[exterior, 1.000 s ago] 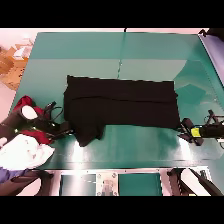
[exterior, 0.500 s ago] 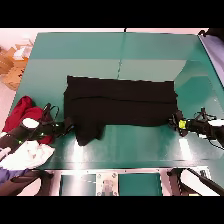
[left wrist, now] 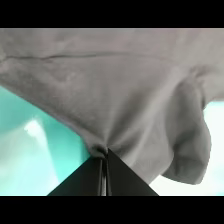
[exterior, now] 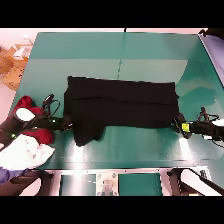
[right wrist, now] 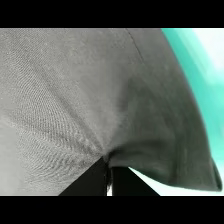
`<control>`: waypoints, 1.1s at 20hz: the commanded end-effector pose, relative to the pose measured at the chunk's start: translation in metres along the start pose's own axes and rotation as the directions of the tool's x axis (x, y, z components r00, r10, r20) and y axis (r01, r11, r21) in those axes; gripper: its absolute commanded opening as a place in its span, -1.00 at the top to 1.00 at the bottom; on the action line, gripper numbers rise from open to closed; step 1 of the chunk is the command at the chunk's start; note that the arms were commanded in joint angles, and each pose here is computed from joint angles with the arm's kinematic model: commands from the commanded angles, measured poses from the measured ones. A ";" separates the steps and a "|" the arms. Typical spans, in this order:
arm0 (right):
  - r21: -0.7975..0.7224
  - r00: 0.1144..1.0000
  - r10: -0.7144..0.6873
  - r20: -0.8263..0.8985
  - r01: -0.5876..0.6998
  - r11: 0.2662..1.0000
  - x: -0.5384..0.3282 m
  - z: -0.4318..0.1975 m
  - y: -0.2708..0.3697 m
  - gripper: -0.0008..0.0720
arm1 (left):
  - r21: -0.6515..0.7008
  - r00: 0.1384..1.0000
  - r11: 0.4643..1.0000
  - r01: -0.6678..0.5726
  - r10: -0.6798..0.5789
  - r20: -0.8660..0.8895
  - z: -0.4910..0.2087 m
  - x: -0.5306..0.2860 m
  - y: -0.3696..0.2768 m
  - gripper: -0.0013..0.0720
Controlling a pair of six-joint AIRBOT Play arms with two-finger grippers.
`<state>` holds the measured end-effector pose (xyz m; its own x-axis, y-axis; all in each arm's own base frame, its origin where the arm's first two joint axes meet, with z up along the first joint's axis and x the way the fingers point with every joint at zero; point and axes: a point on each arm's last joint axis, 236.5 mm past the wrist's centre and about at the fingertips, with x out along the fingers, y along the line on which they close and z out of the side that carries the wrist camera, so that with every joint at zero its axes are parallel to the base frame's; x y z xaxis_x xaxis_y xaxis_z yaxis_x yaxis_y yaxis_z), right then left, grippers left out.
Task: Fold the shirts.
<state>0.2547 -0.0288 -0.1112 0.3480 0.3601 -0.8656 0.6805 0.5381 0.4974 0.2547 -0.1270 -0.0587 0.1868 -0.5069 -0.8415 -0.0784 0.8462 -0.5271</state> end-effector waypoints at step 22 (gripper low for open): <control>-0.171 0.981 0.190 -0.029 -0.192 0.966 -0.007 0.115 0.162 0.93 | 0.128 0.993 0.992 0.006 -0.020 0.112 0.205 -0.008 -0.050 0.91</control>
<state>0.4030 -0.0342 -0.0155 0.4510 0.4614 -0.7640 0.4833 0.5933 0.6437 0.4203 -0.1298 0.0176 0.3003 -0.4985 -0.8132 0.0591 0.8607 -0.5057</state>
